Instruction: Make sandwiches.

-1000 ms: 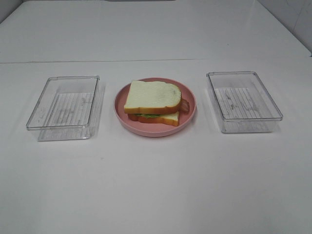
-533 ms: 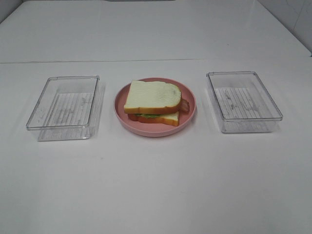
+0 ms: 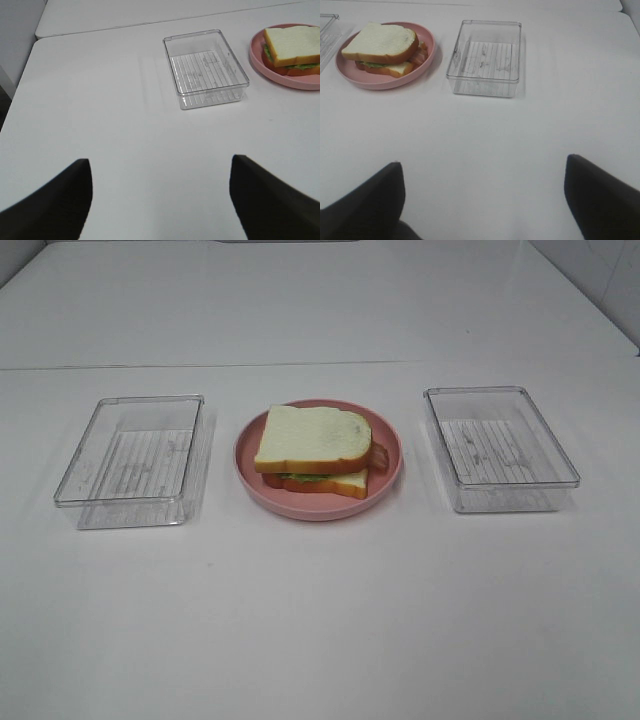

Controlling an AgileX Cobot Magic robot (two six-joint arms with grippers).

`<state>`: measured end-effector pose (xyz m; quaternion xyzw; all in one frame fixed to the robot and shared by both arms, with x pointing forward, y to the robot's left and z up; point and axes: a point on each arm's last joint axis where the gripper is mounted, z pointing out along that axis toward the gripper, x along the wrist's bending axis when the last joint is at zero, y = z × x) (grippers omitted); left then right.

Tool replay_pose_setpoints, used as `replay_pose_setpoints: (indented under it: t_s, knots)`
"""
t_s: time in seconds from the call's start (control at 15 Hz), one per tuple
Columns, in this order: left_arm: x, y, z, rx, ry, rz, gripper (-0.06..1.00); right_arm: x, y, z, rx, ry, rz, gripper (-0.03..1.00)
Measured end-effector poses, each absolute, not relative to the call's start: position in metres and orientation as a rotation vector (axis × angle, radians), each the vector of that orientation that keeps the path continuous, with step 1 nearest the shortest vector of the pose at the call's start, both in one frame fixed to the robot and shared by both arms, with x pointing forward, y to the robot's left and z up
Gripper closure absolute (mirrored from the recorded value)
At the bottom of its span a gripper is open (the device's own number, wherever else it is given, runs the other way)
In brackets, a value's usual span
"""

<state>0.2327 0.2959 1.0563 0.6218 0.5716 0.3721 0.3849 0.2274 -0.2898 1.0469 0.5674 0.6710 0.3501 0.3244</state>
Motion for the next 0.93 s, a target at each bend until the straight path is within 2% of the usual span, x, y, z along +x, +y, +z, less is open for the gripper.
replay_pose_setpoints:
  t_s: [0.93]
  knots:
    - [0.2327, 0.2959, 1.0563, 1.584, 1.456, 0.948, 0.22, 0.2261, -0.2898, 1.0467, 1.482, 1.753, 0.924, 0.15]
